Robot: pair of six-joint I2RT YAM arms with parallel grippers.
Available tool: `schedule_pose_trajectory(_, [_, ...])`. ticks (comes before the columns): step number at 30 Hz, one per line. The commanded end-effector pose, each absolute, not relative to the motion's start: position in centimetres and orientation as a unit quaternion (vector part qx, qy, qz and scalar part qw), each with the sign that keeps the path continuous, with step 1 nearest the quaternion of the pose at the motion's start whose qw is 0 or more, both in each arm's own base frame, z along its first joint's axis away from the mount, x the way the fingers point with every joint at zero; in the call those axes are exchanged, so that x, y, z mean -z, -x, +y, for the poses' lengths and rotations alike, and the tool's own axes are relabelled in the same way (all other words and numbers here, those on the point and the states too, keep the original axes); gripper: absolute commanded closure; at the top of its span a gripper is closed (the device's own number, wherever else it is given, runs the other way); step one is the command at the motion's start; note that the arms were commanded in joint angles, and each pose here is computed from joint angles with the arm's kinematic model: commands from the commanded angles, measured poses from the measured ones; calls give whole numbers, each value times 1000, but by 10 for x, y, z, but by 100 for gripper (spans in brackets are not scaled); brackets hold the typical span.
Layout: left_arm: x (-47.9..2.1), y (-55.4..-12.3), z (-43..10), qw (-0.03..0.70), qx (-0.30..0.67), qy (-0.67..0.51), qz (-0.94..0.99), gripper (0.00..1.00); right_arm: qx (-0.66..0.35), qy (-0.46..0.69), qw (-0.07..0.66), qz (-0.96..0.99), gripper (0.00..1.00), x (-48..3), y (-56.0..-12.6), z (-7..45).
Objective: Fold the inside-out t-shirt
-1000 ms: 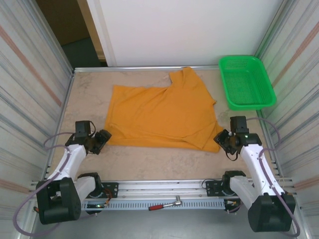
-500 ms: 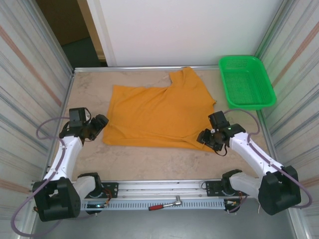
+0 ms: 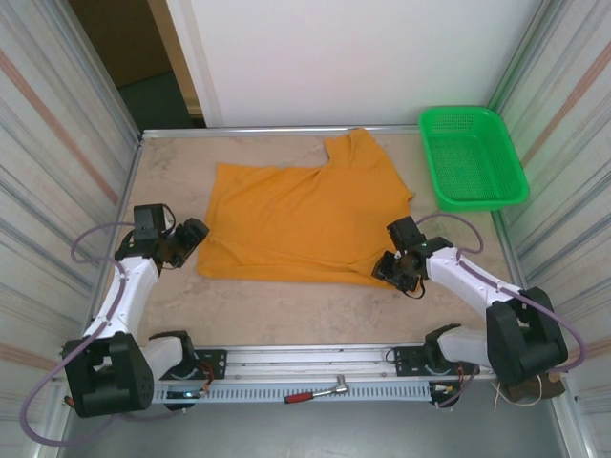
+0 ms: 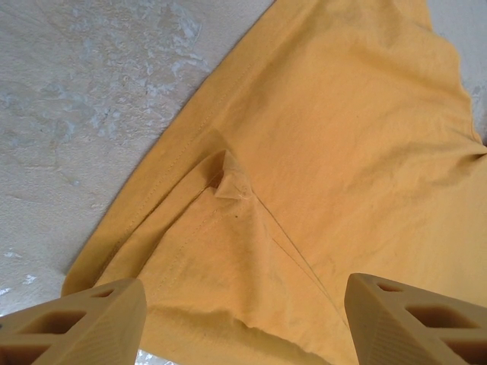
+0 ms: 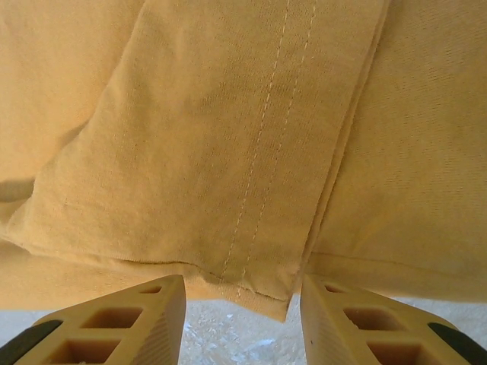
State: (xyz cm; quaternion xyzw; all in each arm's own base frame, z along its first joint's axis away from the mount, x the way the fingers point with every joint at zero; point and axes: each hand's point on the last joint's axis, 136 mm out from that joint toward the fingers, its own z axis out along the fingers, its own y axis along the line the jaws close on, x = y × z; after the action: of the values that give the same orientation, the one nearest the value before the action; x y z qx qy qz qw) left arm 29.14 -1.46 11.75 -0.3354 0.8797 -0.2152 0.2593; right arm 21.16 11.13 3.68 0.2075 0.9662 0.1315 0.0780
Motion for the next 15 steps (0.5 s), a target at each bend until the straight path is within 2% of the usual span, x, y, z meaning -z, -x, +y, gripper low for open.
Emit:
schedule_pose_trajectory(1, [-133, -302, -19, 281, 231, 317, 876, 30, -119, -216, 78, 966, 58, -30, -210, 108])
schedule_pose_trajectory(3, [-134, -303, -20, 281, 232, 317, 875, 30, -115, -217, 78, 966, 63, -28, -210, 107])
schedule_pose_trajectory(4, [-134, -303, -19, 282, 233, 317, 875, 30, -115, -218, 78, 966, 69, -28, -210, 107])
schedule_pose_trajectory(6, [-135, -304, -20, 282, 234, 317, 875, 30, -114, -216, 80, 966, 95, -29, -212, 107])
schedule_pose_trajectory(7, [-136, -305, -20, 283, 234, 317, 874, 30, -115, -216, 82, 966, 100, -31, -212, 107])
schedule_pose_trajectory(15, [-138, -306, -20, 285, 235, 314, 875, 30, -149, -193, 140, 960, 100, -89, -253, 115])
